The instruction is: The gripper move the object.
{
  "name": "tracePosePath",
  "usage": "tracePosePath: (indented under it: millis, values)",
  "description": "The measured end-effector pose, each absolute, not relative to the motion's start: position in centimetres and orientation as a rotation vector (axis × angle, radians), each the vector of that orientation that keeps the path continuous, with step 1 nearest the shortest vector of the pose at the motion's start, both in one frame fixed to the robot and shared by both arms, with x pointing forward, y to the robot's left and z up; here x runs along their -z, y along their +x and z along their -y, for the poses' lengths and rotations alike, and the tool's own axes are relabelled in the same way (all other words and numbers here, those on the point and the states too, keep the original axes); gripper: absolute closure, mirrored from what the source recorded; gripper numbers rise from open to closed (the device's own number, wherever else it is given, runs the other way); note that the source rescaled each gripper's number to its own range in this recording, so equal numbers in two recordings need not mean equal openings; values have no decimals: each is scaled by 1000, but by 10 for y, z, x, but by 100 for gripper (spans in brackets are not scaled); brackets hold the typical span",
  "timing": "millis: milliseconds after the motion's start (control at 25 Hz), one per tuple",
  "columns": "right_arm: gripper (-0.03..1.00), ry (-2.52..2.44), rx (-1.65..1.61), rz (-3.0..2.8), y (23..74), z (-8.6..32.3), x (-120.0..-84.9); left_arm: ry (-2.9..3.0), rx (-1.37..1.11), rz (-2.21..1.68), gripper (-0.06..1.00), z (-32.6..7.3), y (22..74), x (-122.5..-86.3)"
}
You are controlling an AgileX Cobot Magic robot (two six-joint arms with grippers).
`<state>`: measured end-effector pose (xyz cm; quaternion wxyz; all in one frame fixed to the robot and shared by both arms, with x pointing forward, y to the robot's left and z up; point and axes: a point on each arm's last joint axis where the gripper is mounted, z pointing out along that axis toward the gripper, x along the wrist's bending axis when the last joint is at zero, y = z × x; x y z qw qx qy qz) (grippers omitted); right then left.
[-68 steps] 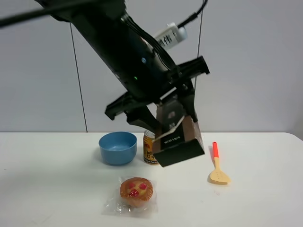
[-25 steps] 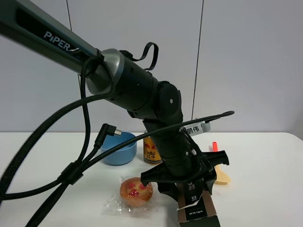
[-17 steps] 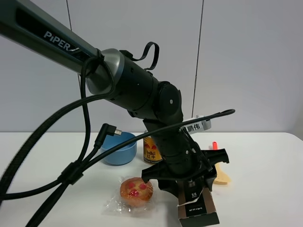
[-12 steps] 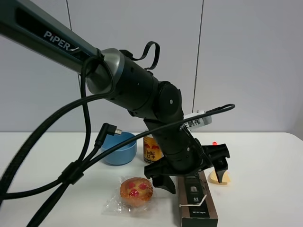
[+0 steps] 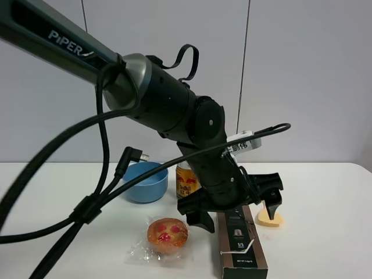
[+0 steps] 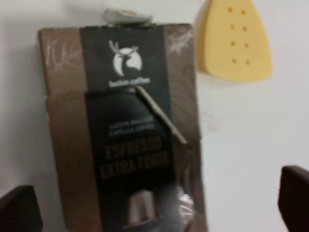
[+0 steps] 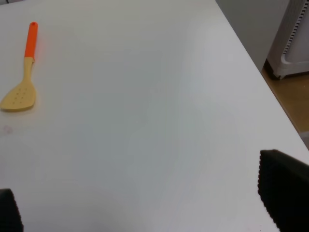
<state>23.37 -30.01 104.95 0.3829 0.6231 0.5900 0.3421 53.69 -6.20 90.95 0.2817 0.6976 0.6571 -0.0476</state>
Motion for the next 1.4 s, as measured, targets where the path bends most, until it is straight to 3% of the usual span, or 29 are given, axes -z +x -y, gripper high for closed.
tracePosePath:
  millis: [360, 640, 1040, 1400]
  values:
    - [-3, 1589, -872, -1505, 234, 300, -1050, 1958, -189, -1224, -4, 66, 524, -1001]
    - [-3, 1589, -872, -1505, 234, 300, -1050, 2004, -505, -997, -4, 29, 528, -1069]
    - [-3, 1589, -872, -1505, 234, 300, -1050, 2112, -954, -952, -4, -71, 552, -1137]
    - [-3, 1589, -872, -1505, 234, 300, -1050, 2051, -1096, -1338, -5, -222, 565, -1125]
